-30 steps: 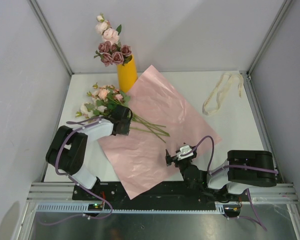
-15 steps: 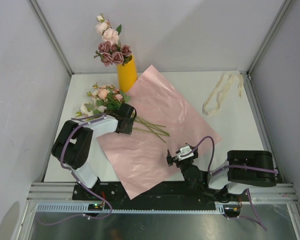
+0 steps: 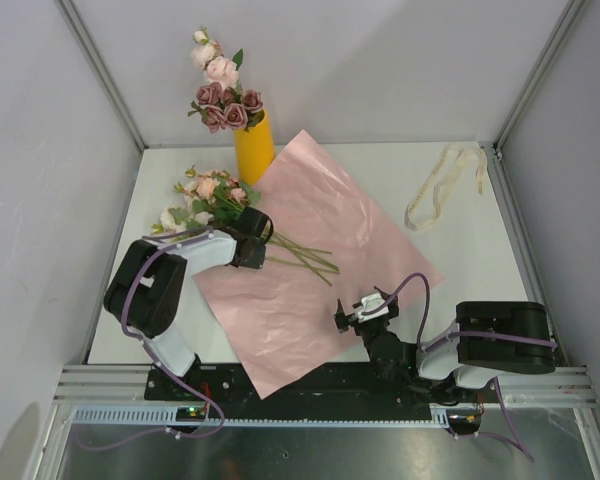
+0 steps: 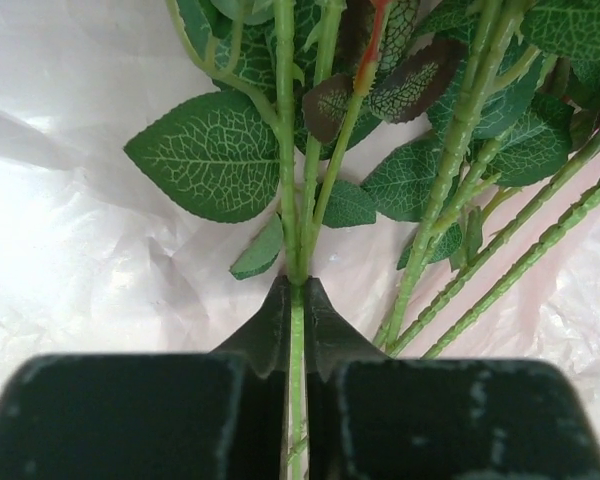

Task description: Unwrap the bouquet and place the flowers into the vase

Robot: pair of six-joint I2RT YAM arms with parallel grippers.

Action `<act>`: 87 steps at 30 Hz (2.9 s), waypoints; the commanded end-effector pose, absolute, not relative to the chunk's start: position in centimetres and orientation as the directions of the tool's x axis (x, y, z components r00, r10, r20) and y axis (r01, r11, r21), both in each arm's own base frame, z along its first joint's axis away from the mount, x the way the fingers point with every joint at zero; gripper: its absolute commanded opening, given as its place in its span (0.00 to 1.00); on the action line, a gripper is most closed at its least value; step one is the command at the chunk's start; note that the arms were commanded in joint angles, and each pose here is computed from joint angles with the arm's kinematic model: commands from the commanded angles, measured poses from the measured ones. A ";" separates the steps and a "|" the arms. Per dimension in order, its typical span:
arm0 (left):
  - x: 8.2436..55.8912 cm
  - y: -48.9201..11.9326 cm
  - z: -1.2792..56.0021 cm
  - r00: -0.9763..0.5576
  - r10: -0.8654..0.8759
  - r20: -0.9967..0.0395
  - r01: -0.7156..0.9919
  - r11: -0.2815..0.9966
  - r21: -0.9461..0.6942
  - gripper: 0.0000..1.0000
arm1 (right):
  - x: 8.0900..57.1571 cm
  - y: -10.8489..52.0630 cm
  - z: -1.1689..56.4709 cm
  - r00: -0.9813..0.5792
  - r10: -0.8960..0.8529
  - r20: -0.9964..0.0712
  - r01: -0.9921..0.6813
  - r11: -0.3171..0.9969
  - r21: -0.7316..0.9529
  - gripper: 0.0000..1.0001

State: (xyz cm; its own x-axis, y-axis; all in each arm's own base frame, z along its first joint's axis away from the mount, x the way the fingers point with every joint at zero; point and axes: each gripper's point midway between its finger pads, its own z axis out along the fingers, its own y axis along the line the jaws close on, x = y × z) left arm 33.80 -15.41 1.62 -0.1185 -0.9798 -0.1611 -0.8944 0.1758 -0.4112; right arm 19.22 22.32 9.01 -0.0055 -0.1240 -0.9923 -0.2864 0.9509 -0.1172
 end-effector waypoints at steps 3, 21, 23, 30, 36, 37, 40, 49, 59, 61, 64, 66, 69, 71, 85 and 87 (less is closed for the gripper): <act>34.1 -14.5 5.1 -0.086 -0.976 -0.199 -0.861 0.173 -0.479 0.00 | 19.4 21.9 11.2 0.018 0.008 -1.000 -0.238 0.971 0.003 0.99; 31.9 -5.3 25.0 0.095 -0.774 -0.626 -0.534 0.491 -0.688 0.00 | 18.1 23.9 11.4 0.012 0.051 -0.999 -0.370 0.928 0.043 0.99; 31.0 -4.6 25.8 0.110 -0.769 -0.630 -0.518 0.496 -0.697 0.00 | 18.1 23.9 11.5 0.012 0.060 -0.998 -0.369 0.928 0.051 0.99; 29.5 -3.2 29.3 0.116 -0.701 -0.704 -0.464 0.589 -0.662 0.00 | 18.2 23.4 11.5 0.010 0.064 -0.998 -0.344 0.937 0.057 0.99; 30.4 -5.3 35.2 0.059 -0.555 -0.829 -0.246 0.797 -0.551 0.00 | 18.1 23.6 11.5 0.007 0.071 -0.997 -0.350 0.935 0.064 0.99; 30.6 -6.1 36.4 0.058 -0.527 -0.848 -0.181 0.829 -0.529 0.00 | 18.1 23.7 11.5 0.007 0.071 -0.997 -0.351 0.934 0.064 0.99; 31.2 -9.0 40.7 0.097 -0.470 -0.877 0.037 0.882 -0.469 0.00 | 18.1 24.0 11.5 0.007 0.073 -0.997 -0.357 0.932 0.066 0.99; 35.0 -15.8 50.9 0.335 -0.156 -0.929 0.337 0.941 -0.036 0.00 | 18.1 23.8 12.1 -0.016 0.133 -0.991 -0.345 0.930 0.130 0.99; 41.9 -18.8 56.5 0.559 -0.036 -0.828 0.292 0.943 0.157 0.00 | 21.1 26.4 10.9 -0.337 0.246 -0.909 -0.369 0.854 0.368 0.99; 43.1 -19.2 56.9 0.584 -0.028 -0.811 0.293 0.939 0.178 0.00 | 22.0 26.0 11.1 -0.379 0.274 -0.884 -0.356 0.839 0.413 0.99; 45.1 -19.3 57.3 0.608 -0.012 -0.794 0.270 0.943 0.193 0.00 | 23.0 25.3 11.7 -0.404 0.307 -0.861 -0.349 0.819 0.456 0.99; 46.7 -19.5 57.2 0.612 -0.015 -0.791 0.279 0.940 0.198 0.00 | 23.7 24.9 11.8 -0.420 0.328 -0.846 -0.341 0.807 0.482 0.99; 48.4 -19.3 57.4 0.622 -0.011 -0.783 0.275 0.939 0.205 0.00 | 24.5 24.3 11.7 -0.437 0.349 -0.829 -0.325 0.798 0.507 0.99; 49.3 -19.4 57.1 0.622 -0.003 -0.783 0.271 0.939 0.212 0.00 | 24.7 24.1 11.3 -0.444 0.352 -0.824 -0.320 0.797 0.512 0.99; 55.9 -17.7 46.6 0.461 0.073 -0.884 0.208 0.960 0.188 0.00 | 24.5 23.3 10.3 -0.459 0.367 -0.809 -0.312 0.786 0.533 0.98; 56.3 -17.4 45.6 0.441 0.057 -0.896 0.209 0.964 0.164 0.00 | 24.5 23.0 10.4 -0.453 0.375 -0.809 -0.307 0.786 0.537 0.98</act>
